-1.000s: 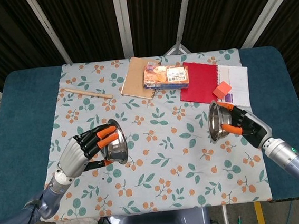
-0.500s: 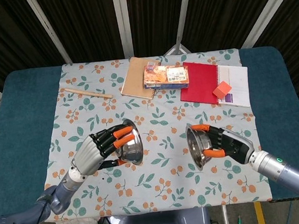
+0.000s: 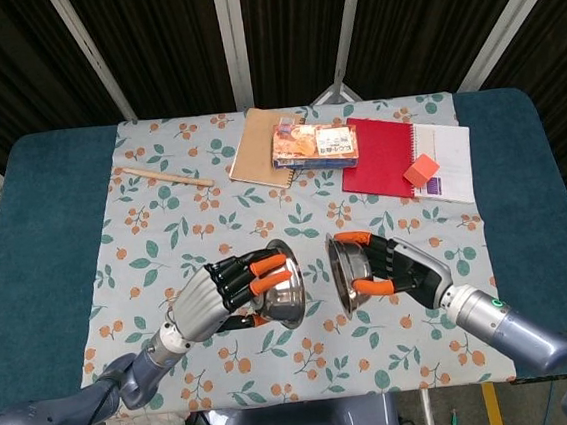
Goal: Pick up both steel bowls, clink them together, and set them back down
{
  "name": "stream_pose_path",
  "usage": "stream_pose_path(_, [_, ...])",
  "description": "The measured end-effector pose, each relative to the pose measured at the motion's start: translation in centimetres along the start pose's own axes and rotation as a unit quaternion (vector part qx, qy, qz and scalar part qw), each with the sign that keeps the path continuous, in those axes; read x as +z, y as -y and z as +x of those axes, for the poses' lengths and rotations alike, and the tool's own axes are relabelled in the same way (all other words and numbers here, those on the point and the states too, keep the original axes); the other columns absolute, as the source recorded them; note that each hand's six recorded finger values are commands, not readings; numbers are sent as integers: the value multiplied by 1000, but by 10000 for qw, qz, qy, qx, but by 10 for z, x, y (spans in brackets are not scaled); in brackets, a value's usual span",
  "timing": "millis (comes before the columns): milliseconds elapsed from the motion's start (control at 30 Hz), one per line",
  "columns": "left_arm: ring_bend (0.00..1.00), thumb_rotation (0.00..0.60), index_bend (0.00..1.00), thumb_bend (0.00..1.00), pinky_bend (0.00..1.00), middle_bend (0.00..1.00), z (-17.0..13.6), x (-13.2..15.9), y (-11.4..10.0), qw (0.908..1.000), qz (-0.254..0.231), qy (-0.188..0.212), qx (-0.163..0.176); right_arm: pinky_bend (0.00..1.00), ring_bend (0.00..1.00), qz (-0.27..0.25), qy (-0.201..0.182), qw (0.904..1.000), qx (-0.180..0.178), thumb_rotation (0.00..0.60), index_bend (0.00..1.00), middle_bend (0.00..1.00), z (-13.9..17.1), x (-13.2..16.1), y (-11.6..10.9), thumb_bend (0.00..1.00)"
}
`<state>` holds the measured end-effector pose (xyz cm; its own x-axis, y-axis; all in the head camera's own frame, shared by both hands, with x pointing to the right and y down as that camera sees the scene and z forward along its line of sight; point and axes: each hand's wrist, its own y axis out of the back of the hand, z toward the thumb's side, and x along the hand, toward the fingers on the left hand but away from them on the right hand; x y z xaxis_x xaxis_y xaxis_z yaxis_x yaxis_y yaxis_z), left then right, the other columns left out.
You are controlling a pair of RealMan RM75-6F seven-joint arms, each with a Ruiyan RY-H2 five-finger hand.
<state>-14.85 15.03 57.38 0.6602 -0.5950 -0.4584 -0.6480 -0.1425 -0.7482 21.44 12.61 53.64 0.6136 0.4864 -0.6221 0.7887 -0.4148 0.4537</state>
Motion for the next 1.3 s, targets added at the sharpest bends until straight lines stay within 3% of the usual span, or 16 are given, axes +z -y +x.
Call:
stream_pose_path(500, [395, 600, 367, 260, 629, 487, 9, 8, 19, 9999, -84, 61, -85, 849, 674, 23, 27, 9990, 446, 600, 750, 669, 10, -4, 50, 414])
stream_pose_path(633, [393, 600, 366, 260, 629, 485, 14, 14, 23, 9997, -157, 154, -58, 850, 674, 40, 25, 9988, 486, 600, 750, 670, 13, -5, 54, 415])
stream_pose_path(867, [393, 600, 368, 260, 629, 487, 15, 22, 19, 9994, -186, 300, 38, 849, 674, 72, -40, 9993, 357, 600, 750, 669, 17, -2, 46, 415])
stream_pose_path(1300, [393, 600, 369, 260, 629, 487, 9, 14, -3, 9994, 34, 340, 75, 850, 674, 66, -84, 9999, -40, 600, 749, 669, 22, -1, 0, 415])
